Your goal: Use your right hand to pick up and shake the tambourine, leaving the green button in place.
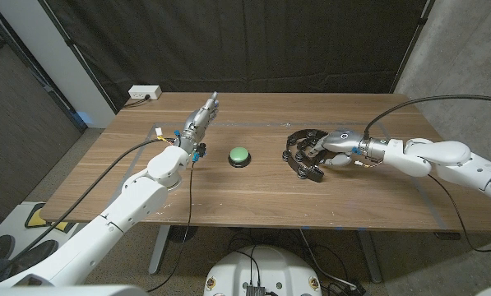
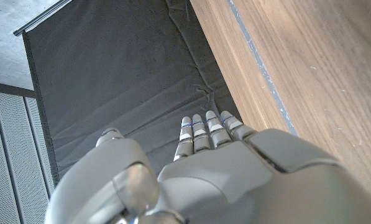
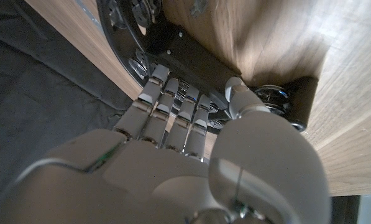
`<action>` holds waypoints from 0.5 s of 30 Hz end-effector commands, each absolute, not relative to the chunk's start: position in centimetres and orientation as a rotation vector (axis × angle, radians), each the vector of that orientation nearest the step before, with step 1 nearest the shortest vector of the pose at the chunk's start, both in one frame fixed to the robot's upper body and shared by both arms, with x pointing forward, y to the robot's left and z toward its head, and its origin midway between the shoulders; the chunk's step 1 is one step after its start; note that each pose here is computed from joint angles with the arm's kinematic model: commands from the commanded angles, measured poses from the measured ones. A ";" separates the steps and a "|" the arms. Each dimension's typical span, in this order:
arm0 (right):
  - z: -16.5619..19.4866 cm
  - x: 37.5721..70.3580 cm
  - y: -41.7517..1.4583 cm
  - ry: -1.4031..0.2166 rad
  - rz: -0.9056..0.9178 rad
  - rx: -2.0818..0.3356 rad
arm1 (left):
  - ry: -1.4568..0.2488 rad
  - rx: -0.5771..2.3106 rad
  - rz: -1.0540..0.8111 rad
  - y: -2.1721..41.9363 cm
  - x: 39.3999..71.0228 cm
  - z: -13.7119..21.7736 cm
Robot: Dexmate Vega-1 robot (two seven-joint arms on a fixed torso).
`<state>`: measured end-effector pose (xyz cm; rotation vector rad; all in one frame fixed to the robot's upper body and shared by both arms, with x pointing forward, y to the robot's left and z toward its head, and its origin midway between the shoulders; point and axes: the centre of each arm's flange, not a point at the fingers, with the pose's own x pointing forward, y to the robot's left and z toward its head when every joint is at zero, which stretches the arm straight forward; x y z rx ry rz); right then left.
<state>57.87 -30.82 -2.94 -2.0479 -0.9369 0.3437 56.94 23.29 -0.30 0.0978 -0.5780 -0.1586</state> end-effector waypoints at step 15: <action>-4.3 58.9 -30.8 -0.896 0.375 -2.059 | -0.562 0.086 -0.159 23.6 57.2 -0.9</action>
